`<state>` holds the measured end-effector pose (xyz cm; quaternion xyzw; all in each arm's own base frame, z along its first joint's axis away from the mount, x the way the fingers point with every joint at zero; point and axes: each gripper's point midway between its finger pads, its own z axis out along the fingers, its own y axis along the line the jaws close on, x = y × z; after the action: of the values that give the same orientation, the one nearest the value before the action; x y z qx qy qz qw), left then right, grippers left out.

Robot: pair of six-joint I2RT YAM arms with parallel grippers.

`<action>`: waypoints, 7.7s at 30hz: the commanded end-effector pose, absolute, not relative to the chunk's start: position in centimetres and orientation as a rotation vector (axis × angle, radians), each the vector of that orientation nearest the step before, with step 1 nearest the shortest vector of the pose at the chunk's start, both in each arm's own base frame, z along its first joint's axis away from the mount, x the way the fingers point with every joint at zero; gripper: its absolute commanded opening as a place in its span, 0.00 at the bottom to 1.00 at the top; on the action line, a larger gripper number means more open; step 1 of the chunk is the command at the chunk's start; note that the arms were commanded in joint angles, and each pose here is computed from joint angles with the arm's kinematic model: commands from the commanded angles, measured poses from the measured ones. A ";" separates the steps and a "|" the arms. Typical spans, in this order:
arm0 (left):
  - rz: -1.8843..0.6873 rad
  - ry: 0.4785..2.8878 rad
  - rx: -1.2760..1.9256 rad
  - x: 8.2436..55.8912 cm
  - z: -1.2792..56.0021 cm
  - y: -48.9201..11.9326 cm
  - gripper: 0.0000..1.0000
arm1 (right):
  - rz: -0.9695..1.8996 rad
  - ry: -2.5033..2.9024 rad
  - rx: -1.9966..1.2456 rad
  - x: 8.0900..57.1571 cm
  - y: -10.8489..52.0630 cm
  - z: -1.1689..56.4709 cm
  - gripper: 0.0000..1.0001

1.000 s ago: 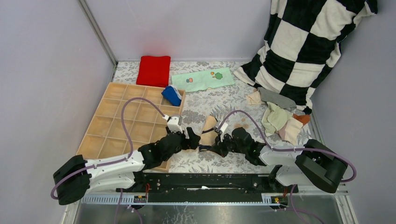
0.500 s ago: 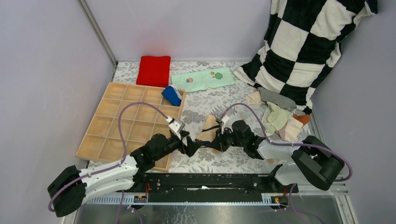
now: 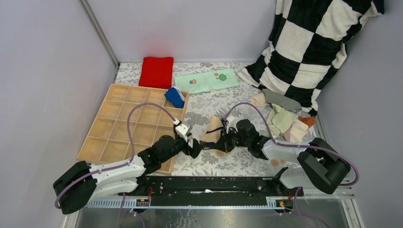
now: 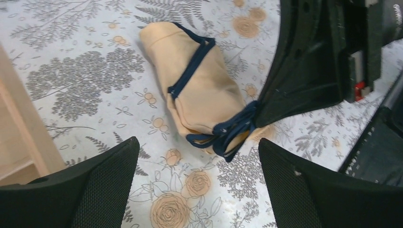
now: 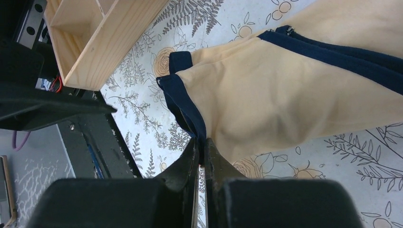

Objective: Roll the underwear
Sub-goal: Roll the underwear to the center of the board.

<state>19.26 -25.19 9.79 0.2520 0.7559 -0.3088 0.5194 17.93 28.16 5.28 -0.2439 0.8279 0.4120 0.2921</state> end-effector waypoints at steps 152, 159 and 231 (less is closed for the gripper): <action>-0.790 2.141 0.898 25.6 1.9 -31.0 0.16 | 0.520 1.636 -1.154 23.1 27.8 4.9 0.55; -0.794 2.143 0.899 25.6 1.8 -31.0 0.17 | 0.566 1.641 -1.111 23.0 28.3 4.8 0.45; -0.879 2.051 0.657 26.6 4.3 -31.2 0.53 | 1.144 2.447 0.351 20.5 25.9 -0.7 0.00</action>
<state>25.55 -30.07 3.26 0.2528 0.8263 -0.3379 0.3731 21.52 26.88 1.35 0.1251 0.8578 0.4409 0.2327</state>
